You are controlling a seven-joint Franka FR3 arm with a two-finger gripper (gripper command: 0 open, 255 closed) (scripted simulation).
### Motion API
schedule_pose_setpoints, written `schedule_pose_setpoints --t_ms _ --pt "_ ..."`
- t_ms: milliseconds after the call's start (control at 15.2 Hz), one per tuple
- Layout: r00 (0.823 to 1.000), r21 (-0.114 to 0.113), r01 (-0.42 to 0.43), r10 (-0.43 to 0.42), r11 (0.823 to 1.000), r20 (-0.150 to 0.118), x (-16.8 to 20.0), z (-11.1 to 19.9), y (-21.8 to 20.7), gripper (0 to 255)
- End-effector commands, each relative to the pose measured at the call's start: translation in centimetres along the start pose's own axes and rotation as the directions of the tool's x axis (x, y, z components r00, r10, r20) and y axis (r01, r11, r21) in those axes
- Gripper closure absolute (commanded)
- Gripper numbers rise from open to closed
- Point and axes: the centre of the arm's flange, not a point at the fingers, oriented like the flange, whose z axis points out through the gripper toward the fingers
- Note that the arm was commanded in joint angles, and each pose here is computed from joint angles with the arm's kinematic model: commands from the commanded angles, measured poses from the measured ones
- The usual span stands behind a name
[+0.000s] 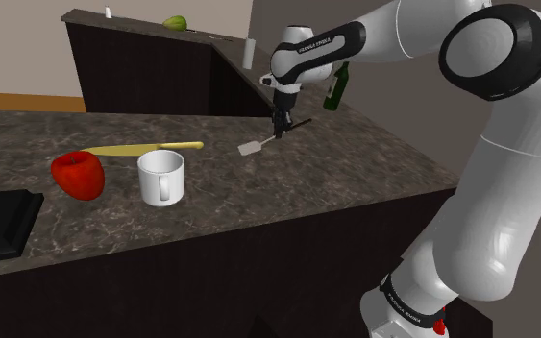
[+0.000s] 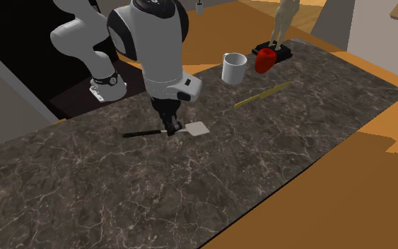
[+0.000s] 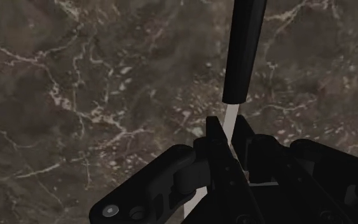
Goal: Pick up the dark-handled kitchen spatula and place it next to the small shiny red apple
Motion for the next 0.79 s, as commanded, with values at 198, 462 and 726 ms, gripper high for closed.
schedule_pose_setpoints --t_ms 198,462,726 --pt "1.000 0.001 0.000 0.000 1.000 0.000 -0.2 -2.7 -0.1 255" --pt "1.000 0.001 0.000 0.000 1.000 0.000 -0.3 -4.8 -0.1 255" --pt "1.000 0.001 0.000 0.000 1.000 0.000 -0.5 -6.9 -0.1 255"
